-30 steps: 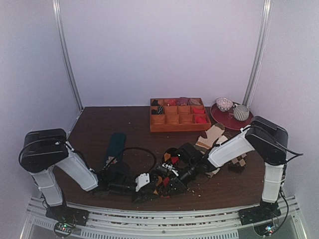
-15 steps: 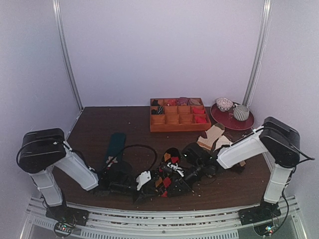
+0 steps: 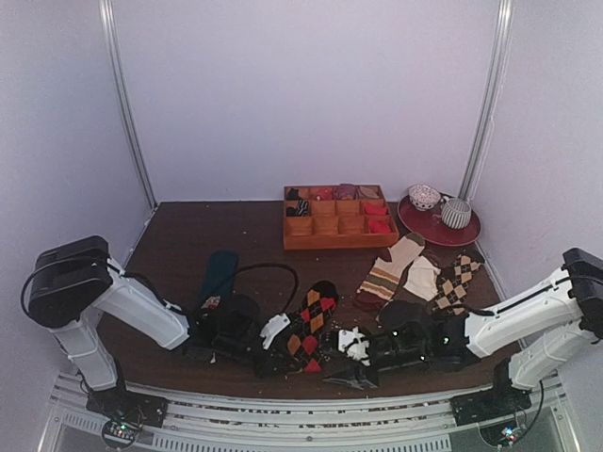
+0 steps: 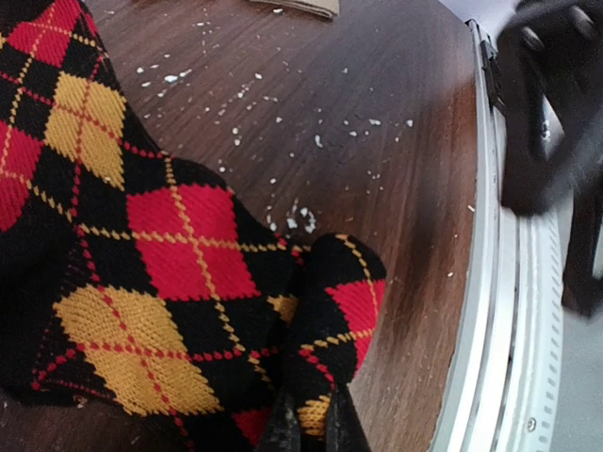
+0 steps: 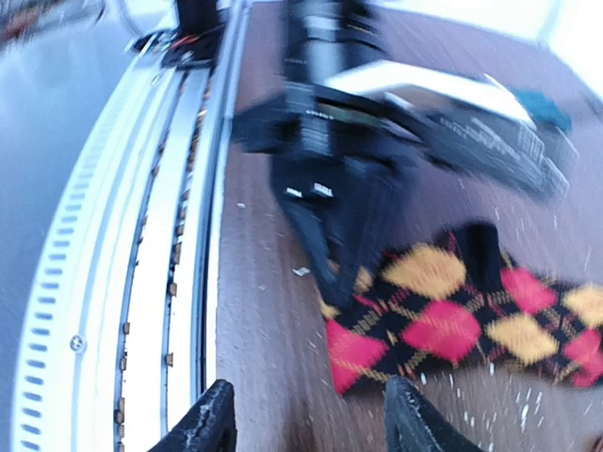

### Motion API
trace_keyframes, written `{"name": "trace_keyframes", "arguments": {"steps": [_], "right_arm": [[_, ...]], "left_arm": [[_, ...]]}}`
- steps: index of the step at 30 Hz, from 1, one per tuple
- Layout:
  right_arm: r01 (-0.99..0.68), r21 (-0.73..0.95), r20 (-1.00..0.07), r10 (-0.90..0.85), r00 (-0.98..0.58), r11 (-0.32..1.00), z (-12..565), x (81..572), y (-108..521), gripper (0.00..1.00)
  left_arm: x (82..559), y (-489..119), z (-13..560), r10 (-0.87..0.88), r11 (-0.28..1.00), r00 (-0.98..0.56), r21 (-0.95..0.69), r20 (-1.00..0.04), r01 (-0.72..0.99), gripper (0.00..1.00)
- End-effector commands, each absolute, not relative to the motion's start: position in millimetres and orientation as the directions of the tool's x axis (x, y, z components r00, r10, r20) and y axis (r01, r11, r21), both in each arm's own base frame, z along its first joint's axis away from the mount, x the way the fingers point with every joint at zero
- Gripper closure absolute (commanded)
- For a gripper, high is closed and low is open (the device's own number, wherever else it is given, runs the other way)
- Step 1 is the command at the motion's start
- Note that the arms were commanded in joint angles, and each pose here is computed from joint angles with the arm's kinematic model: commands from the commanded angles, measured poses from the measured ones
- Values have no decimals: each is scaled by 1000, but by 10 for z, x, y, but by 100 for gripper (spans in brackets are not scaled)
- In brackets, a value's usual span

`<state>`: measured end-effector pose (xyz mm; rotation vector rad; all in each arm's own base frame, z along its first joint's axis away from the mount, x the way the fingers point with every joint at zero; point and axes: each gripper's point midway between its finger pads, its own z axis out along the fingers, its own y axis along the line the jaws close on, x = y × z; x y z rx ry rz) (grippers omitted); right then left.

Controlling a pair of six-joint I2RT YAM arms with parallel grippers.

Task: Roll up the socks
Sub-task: Roll a pair of socks at the center of the board.

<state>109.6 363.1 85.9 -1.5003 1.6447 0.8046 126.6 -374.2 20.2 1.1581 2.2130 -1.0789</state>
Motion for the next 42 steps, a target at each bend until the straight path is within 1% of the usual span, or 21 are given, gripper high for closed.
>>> {"name": "trace_keyframes", "arguments": {"steps": [1, 3, 6, 8, 10, 13, 17, 21, 23, 28, 29, 31, 33, 35, 37, 39, 41, 42], "right_arm": [[-933, -354, -775, -579, 253, 66, 764, 1109, 3706, 45], [-913, -406, -730, -615, 298, 38, 683, 1132, 3740, 45], [-909, -417, -682, -654, 327, -20, 523, 1117, 3782, 46], [-905, -425, -649, -685, 331, -34, 407, 1149, 3785, 46], [-897, -441, -628, -706, 328, -24, 343, 1207, 3798, 47], [-880, -474, -625, -711, 322, 18, 350, 1303, 3819, 48], [-874, -486, -605, -725, 329, 10, 295, 1331, 3831, 50], [-885, -465, -573, -753, 324, -27, 151, 1314, 3867, 58], [-893, -448, -558, -769, 311, -36, 70, 1306, 3866, 65], [-935, -354, -524, -828, 198, 0, -166, 1300, 3795, 80], [-947, -322, -527, -832, 171, 9, -200, 1276, 3774, 82], [-970, -240, -544, -832, 110, 29, -245, 1218, 3722, 87], [-988, -148, -568, -822, 44, 49, -250, 1157, 3685, 88], [-998, -10, -584, -811, -43, 61, -246, 1081, 3657, 89], [-988, 135, -582, -801, -141, 76, -204, 1031, 3672, 89], [-957, 270, -553, -797, -243, 104, -155, 1009, 3717, 88], [-908, 395, -476, -815, -331, 138, -178, 968, 3703, 88], [-882, 437, -420, -829, -370, 173, -237, 953, 3668, 88]], "left_arm": [[953, -3218, -484, 638, 498, -681, -482, -359, 721, 100], [931, -3196, -520, 640, 499, -685, -490, -348, 715, 100], [908, -3165, -550, 642, 502, -688, -493, -339, 711, 100], [902, -3147, -550, 640, 503, -689, -493, -339, 710, 100], [894, -3122, -562, 642, 504, -689, -490, -338, 711, 100], [879, -3095, -576, 642, 505, -690, -493, -334, 708, 100], [858, -3077, -584, 642, 502, -690, -498, -334, 707, 100], [854, -3080, -593, 641, 498, -691, -503, -336, 706, 100], [849, -3082, -599, 642, 493, -688, -505, -337, 708, 100], [870, -3117, -552, 639, 474, -675, -503, -368, 723, 100], [894, -3119, -534, 637, 474, -670, -491, -381, 731, 98], [950, -3132, -456, 631, 468, -653, -466, -419, 751, 82], [1066, -3128, -354, 619, 477, -627, -407, -474, 779, 62], [1187, -3136, -202, 603, 480, -589, -345, -538, 806, 49], [1301, -3179, 64, 565, 470, -540, -295, -624, 832, 43], [1404, -3203, 317, 520, 467, -490, -247, -700, 849, 37], [1483, -3205, 561, 471, 469, -432, -196, -769, 861, 36], [1509, -3199, 664, 446, 471, -404, -174, -799, 865, 35]]}}
